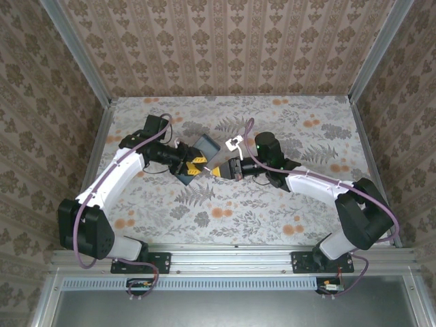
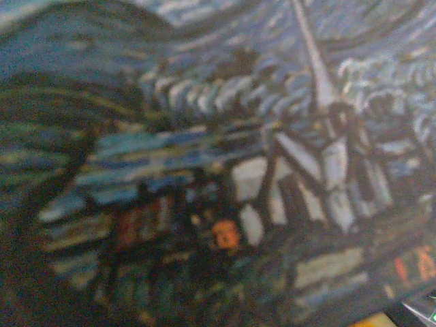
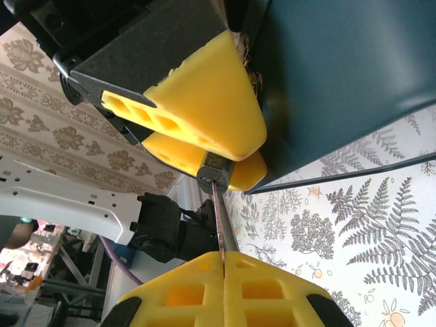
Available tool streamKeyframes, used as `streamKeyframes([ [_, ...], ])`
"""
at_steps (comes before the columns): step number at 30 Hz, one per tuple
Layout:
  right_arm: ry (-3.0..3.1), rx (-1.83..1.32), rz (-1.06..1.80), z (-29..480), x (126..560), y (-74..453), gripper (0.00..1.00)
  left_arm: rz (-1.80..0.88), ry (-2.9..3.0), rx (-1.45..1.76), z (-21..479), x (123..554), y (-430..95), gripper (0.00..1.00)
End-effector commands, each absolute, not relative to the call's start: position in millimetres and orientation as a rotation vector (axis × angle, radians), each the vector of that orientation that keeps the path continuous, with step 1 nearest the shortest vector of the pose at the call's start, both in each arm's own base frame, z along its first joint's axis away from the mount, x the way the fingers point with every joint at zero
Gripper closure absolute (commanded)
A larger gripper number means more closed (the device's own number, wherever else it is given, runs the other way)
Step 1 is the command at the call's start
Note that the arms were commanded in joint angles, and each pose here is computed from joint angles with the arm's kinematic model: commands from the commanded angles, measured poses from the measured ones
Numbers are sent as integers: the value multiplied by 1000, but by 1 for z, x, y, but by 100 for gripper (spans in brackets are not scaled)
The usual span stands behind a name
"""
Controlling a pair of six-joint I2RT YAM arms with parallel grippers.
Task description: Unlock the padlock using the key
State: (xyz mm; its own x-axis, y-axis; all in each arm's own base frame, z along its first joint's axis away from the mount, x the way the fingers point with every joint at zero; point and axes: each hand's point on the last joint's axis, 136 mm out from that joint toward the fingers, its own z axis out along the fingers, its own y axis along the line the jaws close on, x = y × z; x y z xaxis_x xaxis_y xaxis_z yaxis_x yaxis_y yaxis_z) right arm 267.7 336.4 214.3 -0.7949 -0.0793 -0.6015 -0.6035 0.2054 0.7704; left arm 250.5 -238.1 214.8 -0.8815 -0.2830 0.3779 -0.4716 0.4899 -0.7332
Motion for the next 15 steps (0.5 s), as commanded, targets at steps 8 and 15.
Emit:
streamKeyframes([
  [8,2040,-520,1654,226,285,346,100,1346,-2567,633,219,250,-246,100],
  [15,2031,-518,1640,230,282,354,100,1349,-2574,683,219,255,-246,100],
])
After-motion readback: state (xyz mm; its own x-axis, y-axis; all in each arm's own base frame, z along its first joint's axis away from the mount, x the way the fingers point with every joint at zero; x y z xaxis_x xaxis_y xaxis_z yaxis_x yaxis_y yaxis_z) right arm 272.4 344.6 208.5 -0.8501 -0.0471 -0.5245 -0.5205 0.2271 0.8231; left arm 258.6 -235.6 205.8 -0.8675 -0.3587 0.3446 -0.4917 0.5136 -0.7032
